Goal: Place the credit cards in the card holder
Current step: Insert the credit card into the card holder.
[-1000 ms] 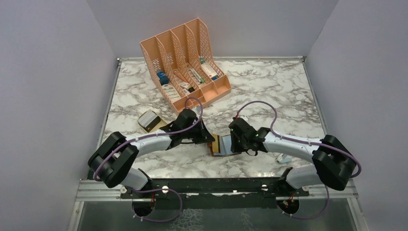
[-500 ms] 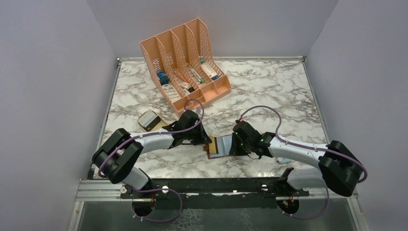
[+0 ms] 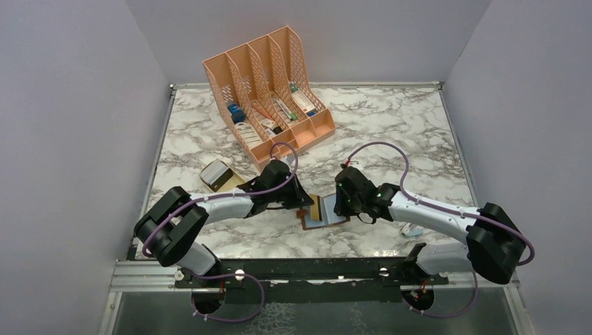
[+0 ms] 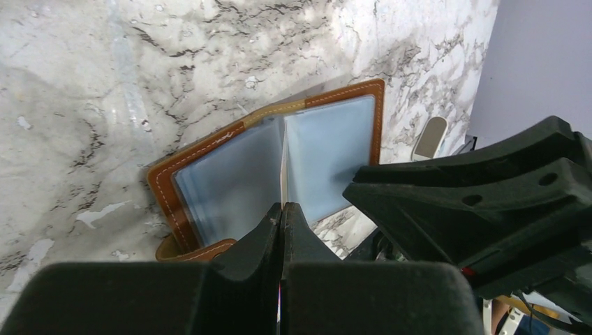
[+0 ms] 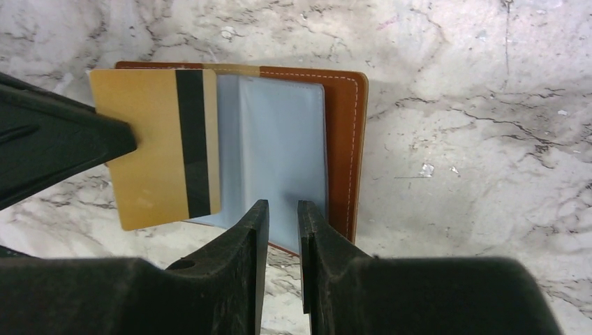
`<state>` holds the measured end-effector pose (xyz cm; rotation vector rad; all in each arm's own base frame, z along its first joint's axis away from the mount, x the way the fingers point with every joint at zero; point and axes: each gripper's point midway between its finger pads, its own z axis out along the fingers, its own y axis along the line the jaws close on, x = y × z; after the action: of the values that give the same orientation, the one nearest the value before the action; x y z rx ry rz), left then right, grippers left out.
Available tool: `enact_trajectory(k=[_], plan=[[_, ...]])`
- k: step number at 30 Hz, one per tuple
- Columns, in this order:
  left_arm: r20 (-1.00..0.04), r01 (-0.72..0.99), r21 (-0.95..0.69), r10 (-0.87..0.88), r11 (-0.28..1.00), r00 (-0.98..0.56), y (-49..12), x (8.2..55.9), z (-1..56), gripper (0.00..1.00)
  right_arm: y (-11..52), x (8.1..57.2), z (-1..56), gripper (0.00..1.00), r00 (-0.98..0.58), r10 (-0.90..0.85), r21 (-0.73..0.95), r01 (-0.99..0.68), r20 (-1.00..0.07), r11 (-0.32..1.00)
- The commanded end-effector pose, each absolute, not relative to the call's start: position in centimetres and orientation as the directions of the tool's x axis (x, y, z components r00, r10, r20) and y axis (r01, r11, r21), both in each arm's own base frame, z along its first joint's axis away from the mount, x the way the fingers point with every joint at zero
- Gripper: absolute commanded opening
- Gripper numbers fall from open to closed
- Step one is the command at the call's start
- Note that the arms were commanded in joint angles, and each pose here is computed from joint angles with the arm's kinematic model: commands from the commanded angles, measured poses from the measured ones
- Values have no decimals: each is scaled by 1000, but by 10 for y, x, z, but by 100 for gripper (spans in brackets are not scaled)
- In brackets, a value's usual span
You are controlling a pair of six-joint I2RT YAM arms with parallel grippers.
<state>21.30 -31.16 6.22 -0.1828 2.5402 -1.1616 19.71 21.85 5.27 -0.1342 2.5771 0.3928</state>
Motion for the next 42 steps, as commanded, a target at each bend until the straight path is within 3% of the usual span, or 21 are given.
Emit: enact_trajectory(k=[1,28,42], plan=[[-255,56,-794,-249,605,-934,-324,210,80,0,208,206,53,22,-842,-27,191,-153,-538,970],[-192,15,-781,-217,624,-957,-334,204,48,0,194,187,27,20,-871,-11,196,-123,-492,973],[-201,86,-811,-138,579,-970,-344,195,63,0,195,185,28,19,-870,-6,211,-126,-493,969]])
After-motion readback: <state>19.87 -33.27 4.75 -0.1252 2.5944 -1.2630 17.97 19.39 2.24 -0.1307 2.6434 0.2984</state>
